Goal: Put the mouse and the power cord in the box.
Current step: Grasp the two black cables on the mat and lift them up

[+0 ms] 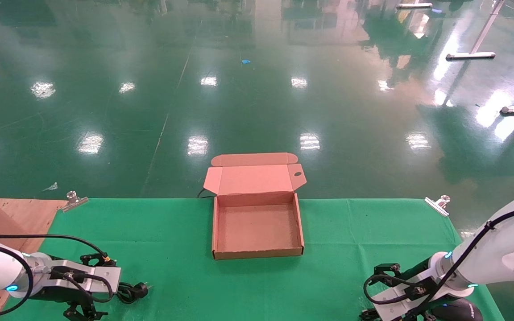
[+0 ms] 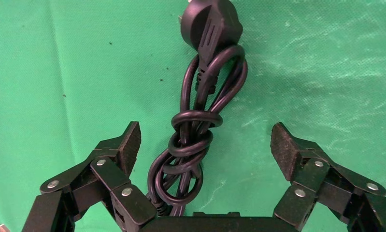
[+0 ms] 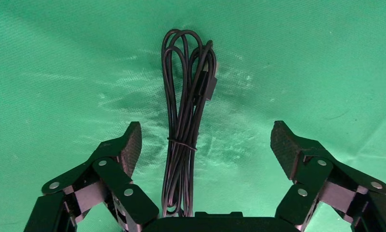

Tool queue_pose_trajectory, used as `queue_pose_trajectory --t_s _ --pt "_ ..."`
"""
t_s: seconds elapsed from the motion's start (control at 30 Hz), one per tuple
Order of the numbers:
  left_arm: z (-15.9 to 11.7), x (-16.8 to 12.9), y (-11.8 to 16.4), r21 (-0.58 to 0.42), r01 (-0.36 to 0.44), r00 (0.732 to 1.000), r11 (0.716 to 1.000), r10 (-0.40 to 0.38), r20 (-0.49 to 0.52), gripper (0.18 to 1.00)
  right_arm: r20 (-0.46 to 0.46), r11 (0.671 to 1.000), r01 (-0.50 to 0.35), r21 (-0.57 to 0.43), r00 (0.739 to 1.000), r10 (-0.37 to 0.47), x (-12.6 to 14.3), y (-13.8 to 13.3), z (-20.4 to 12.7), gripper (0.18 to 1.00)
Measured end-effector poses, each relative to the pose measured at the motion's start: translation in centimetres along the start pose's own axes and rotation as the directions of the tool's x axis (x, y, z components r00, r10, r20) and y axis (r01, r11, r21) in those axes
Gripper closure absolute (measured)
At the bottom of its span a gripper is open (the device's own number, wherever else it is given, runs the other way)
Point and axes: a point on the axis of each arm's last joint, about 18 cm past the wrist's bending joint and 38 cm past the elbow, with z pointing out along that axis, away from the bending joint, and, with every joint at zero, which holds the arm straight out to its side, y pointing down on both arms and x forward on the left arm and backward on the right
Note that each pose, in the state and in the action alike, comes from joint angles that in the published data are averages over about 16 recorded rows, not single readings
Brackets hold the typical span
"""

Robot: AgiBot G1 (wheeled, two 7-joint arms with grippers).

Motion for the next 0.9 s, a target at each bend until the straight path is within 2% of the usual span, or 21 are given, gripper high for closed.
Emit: queue_pose_trajectory --t_s 0.27,0.47,0.9 --pt "0.05 0.15 0.1 0.003 0.008 1.0 1.0 -0.008 0.0 0.252 0.001 1.0 -0.007 0.0 1.0 0.007 -0.25 0.19 0.05 0.267" --pt "0.17 0.33 0.1 0.002 0.007 1.0 1.0 -0.007 -0.005 0.339 0.001 1.0 -0.01 0.003 1.0 0.01 -0.44 0.29 0.09 0.353" --pt "0.1 0.46 0.19 0.003 0.01 1.0 1.0 -0.01 -0.011 0.632 -0.004 1.0 -0.015 0.013 1.0 0.015 -0.52 0.35 -0.05 0.646"
